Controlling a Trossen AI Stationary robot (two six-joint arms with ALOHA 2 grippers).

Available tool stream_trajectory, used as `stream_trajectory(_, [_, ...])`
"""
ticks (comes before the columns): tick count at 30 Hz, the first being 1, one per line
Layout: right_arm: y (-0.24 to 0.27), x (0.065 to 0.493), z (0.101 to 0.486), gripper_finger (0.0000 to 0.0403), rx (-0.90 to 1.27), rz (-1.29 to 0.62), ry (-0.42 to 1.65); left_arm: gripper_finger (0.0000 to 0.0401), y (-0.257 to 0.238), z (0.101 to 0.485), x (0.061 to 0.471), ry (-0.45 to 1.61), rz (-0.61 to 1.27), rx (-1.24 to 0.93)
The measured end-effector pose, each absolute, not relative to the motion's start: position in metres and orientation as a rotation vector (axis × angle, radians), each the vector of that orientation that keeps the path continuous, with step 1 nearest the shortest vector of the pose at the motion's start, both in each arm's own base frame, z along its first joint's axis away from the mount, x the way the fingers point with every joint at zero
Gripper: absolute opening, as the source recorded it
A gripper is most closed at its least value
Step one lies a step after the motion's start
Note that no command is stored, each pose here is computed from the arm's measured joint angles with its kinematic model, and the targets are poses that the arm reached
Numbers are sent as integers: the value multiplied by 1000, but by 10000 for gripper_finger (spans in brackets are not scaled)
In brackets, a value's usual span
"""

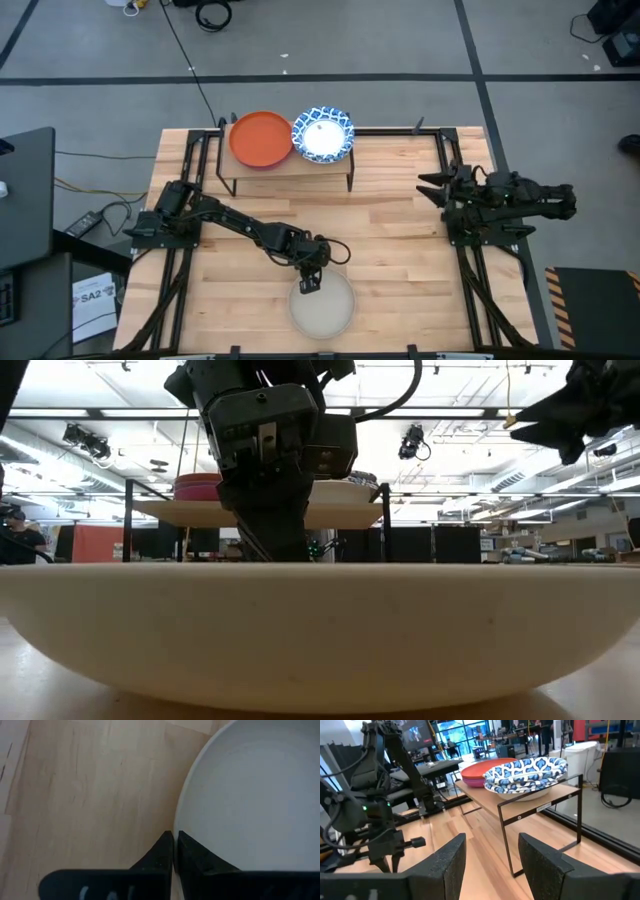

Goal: Place and stack plates onto a shelf
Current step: Stack the brown plate on top of the orange plate on the shelf

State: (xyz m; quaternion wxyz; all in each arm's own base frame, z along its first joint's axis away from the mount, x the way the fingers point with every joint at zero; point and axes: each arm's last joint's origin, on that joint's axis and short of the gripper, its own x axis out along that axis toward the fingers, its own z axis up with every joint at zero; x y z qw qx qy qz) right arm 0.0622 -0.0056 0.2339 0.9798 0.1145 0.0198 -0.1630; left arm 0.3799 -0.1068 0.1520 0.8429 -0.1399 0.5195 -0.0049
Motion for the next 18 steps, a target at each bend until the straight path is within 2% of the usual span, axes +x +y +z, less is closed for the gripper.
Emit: stream_trajectory(18, [-3, 85, 195, 187, 189, -319, 0, 20, -107, 152, 380, 1097, -10, -296])
